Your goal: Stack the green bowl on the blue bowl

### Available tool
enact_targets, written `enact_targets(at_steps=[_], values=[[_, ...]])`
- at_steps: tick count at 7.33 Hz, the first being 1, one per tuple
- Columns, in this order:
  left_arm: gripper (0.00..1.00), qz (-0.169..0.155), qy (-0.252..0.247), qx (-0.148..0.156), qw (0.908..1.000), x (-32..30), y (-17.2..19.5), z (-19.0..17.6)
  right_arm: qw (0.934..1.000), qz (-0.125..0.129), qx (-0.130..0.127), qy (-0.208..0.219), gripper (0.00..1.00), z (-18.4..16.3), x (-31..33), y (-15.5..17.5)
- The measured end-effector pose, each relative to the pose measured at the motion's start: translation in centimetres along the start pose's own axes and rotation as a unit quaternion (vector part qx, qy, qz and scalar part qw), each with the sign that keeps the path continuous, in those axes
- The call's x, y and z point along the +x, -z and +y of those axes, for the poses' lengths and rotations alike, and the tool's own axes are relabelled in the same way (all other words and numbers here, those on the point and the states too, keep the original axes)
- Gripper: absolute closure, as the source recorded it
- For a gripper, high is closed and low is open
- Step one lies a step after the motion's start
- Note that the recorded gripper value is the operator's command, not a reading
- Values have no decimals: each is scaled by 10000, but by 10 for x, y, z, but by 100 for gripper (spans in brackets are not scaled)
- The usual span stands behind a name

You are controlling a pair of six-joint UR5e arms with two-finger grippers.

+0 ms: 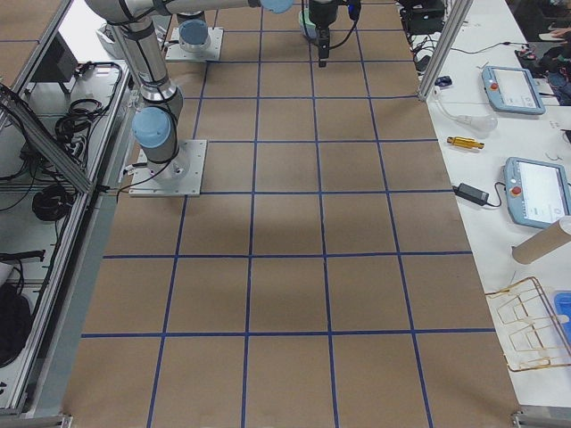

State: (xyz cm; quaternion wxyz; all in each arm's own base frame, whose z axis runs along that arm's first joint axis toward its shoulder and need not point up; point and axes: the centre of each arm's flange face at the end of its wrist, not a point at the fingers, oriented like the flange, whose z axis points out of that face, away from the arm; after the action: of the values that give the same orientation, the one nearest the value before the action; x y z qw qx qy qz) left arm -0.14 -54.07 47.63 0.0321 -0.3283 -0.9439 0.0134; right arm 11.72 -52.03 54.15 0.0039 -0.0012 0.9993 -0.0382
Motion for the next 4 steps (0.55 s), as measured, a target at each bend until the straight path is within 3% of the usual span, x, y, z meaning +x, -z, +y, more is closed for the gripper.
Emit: enact_targets(at_steps=[2,4], values=[[0,-251,1103,-188,9934,54,7,-35,10000,-2,1,-3,0,0,0,0],[0,-337,2170,-222,9753,107,0,-66,10000,-2,3,-3,0,0,0,0]])
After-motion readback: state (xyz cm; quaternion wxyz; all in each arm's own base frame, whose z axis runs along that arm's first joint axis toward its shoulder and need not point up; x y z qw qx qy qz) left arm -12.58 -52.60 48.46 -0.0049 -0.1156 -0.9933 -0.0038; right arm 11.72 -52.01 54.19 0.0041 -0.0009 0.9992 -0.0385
